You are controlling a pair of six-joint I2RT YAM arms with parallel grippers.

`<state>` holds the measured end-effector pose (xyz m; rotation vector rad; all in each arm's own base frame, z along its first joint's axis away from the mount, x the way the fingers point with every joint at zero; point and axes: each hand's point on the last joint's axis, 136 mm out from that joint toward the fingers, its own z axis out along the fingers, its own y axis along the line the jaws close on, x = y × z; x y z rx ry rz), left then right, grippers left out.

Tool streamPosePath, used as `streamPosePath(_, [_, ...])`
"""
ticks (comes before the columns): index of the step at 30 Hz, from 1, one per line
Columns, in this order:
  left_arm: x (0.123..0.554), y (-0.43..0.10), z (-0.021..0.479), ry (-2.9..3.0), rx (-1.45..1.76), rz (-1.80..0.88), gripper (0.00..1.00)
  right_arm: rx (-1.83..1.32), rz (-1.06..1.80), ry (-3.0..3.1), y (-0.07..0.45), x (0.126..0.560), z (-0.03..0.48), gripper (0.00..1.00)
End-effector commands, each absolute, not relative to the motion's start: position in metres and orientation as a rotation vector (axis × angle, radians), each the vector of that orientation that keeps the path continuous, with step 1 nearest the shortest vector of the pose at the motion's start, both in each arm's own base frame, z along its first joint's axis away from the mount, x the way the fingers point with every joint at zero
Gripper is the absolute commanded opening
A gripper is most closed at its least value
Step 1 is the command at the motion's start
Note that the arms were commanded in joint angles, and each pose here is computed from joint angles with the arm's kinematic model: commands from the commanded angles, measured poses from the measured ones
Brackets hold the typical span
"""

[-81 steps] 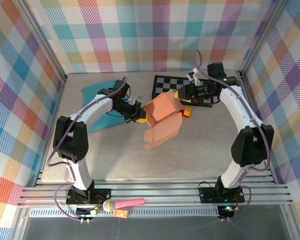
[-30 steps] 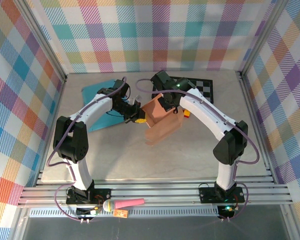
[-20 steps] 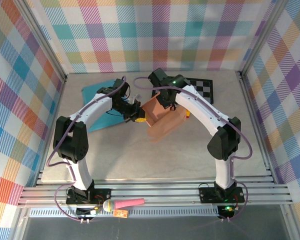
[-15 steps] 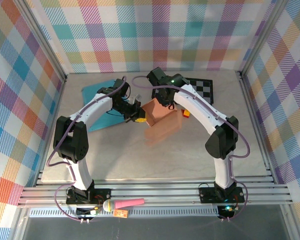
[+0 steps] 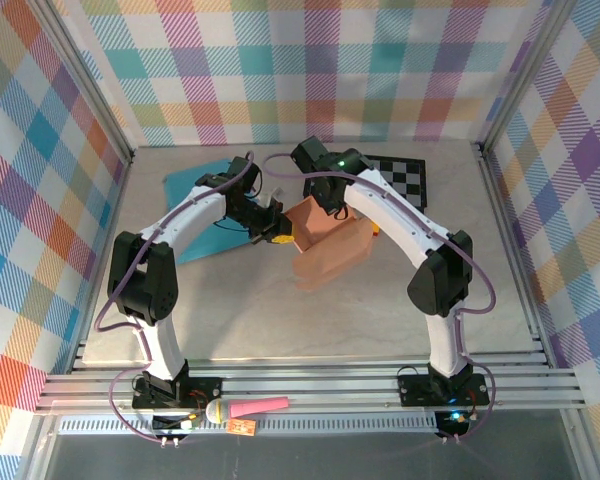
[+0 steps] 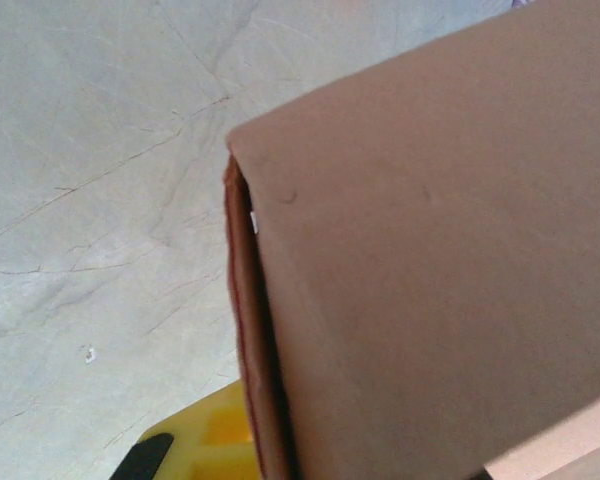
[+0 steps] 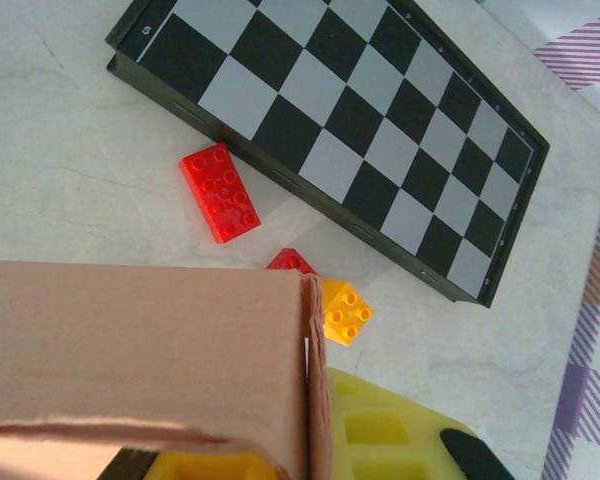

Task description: Fold the paper box

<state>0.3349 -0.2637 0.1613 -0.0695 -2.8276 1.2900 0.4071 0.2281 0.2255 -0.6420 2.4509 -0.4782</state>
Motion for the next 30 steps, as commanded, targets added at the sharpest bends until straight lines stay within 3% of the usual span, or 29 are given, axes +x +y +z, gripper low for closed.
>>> streamPosePath(1, [0.333,-0.270,0.167,-2.797,-0.095,1.317,0.00,-0.562,-0.580,2.404,0.220,0.412,0.238,0.00])
streamPosePath(10, [0.336,-0.272,0.165,-2.800,-0.078,1.317,0.00,-0.580,-0.685,2.383,0.218,0.407,0.235,0.01])
streamPosePath(12, [0.337,-0.272,0.164,-2.800,-0.073,1.314,0.00,-0.589,-0.684,2.379,0.217,0.407,0.238,0.08])
streamPosePath(16, [0.338,-0.273,0.162,-2.799,-0.063,1.314,0.00,-0.625,-0.583,2.434,0.222,0.395,0.237,0.41])
streamPosePath(19, [0.339,-0.273,0.161,-2.799,-0.058,1.316,0.00,-0.616,-0.507,2.500,0.222,0.380,0.231,0.51])
streamPosePath(26, [0.339,-0.273,0.159,-2.794,-0.057,1.309,0.00,-0.601,-0.522,2.533,0.211,0.367,0.221,0.44])
streamPosePath(30, [0.340,-0.273,0.159,-2.794,-0.055,1.308,0.00,-0.584,-0.611,2.512,0.202,0.371,0.219,0.29])
